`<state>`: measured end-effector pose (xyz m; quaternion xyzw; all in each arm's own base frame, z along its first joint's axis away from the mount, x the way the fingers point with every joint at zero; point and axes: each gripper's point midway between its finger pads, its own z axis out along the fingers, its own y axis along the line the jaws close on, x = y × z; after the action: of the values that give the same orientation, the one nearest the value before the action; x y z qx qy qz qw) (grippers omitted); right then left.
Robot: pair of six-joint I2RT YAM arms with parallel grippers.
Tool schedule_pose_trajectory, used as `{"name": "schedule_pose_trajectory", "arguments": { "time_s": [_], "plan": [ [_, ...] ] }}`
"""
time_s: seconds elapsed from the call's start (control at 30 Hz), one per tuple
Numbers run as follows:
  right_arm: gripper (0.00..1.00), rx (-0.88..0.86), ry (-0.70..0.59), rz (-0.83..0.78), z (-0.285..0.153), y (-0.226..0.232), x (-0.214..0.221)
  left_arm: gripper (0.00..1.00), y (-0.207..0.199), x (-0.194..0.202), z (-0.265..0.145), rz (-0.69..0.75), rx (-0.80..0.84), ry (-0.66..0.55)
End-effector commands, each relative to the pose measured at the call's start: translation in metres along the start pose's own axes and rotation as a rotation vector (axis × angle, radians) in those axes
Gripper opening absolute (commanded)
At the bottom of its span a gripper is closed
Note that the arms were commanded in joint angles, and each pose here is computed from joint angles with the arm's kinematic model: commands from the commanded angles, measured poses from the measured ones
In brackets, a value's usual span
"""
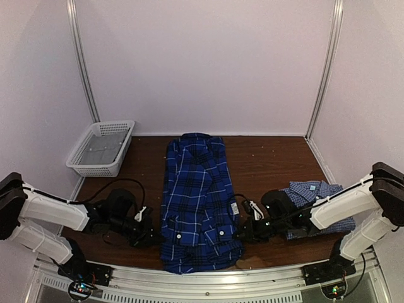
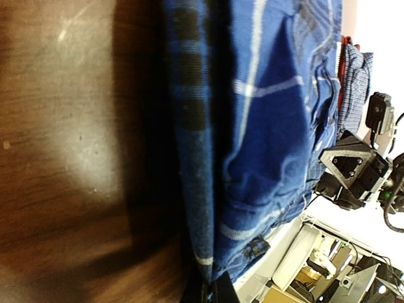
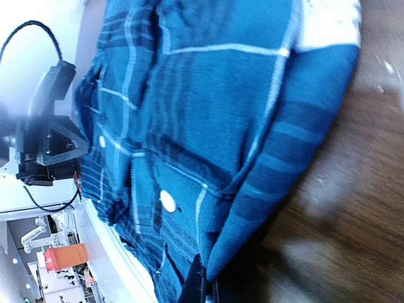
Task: Fold and stack the long sleeve shirts
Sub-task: Pick up the rectangle-folded shirt from the center of the board, then fold the rectangle-folded shirt at the center of the board.
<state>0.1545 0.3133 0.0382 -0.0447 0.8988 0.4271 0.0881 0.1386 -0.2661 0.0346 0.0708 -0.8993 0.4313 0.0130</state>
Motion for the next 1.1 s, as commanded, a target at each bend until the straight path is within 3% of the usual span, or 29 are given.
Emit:
{"name": "schedule_pose_trajectory", "arguments": {
  "time_s": [0.0,0.3,0.57,0.8,1.07],
  "plan": [
    [0.00,-0.038,-0.052,-0.045,-0.011,0.029,-0.021,0.00,-0.019,-0.010,-0.013,0.024,0.040,-0.028],
    [0.00,-0.098,-0.187,-0.064,-0.029,0.063,-0.084,0.00,-0.065,-0.060,-0.037,0.072,0.180,-0.114],
    [0.00,-0.143,-0.317,-0.076,-0.034,0.071,-0.183,0.00,-0.105,-0.155,-0.063,0.138,0.275,-0.252],
    [0.00,-0.047,-0.310,-0.049,0.010,0.024,-0.241,0.00,-0.069,-0.230,-0.028,0.054,0.257,-0.296],
    [0.00,0.026,-0.227,0.016,0.055,-0.032,-0.233,0.00,-0.034,-0.234,0.003,-0.019,0.245,-0.260]
  ]
}}
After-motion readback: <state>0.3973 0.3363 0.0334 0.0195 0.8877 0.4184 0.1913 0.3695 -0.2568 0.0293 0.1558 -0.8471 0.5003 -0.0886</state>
